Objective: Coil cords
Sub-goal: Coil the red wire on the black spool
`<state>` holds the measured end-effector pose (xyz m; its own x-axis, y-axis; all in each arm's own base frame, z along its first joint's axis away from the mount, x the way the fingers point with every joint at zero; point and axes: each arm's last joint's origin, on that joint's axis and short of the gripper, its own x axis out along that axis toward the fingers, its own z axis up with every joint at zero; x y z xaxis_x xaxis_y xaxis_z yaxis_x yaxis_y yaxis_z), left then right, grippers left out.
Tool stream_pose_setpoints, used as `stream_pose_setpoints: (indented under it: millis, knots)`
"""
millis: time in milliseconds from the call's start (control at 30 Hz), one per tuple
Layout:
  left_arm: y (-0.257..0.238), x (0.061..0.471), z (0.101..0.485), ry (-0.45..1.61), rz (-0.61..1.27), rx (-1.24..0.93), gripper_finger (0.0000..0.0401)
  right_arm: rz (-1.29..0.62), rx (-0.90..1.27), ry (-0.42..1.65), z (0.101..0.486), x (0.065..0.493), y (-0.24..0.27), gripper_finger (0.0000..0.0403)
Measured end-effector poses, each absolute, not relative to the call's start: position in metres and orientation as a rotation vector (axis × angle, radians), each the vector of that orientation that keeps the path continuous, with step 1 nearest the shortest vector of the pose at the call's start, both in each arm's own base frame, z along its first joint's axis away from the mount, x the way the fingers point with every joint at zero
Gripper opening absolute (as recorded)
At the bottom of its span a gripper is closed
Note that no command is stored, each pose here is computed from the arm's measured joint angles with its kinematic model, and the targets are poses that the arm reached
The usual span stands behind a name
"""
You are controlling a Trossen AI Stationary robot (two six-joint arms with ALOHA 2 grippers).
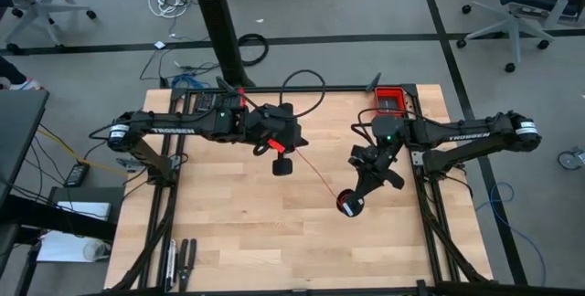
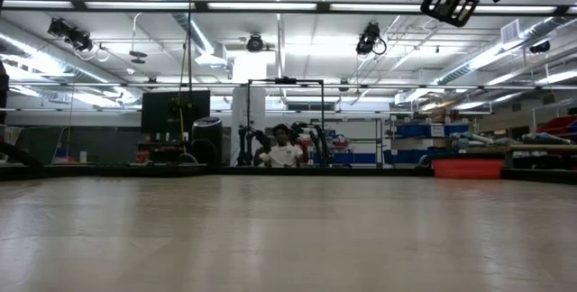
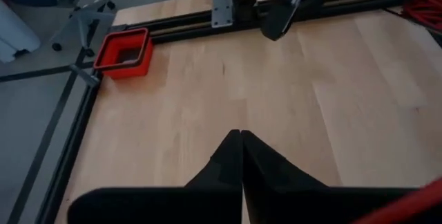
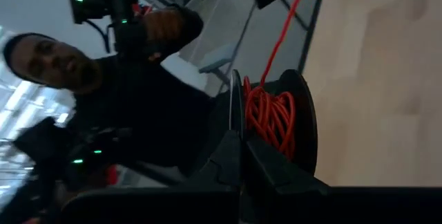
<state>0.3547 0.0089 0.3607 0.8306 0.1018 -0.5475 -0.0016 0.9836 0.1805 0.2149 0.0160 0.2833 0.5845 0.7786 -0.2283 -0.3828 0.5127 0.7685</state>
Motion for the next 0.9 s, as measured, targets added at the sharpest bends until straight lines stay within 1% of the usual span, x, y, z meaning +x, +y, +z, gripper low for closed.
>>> stream_pose_setpoints:
  millis: [267, 433, 567, 733, 900]
  knots:
    - [0.016, 0.354, 0.361, 0.588, 0.076, 0.126, 0.0001, 0.853, 0.848, 0.696, 0.284, 0.212, 0.017, 0.0002]
    - [0.023, 0.354, 0.361, 0.583, 0.110, 0.064, 0.0000, 0.936, 0.853, 0.718, 0.285, 0.210, 0.019, 0.0002]
    - [0.023, 0.355, 0.360, 0.578, 0.114, 0.061, 0.0000, 0.977, 0.790, 0.669, 0.288, 0.211, 0.019, 0.0002]
    - [0.009, 0.361, 0.349, 0.519, -0.011, 0.090, 0.0001, 0.998, 0.717, 0.605, 0.290, 0.212, 0.019, 0.0002]
    - [-0.010, 0.365, 0.321, 0.448, -0.086, 0.100, 0.0001, 0.939, 0.641, 0.544, 0.290, 0.214, 0.018, 0.0002]
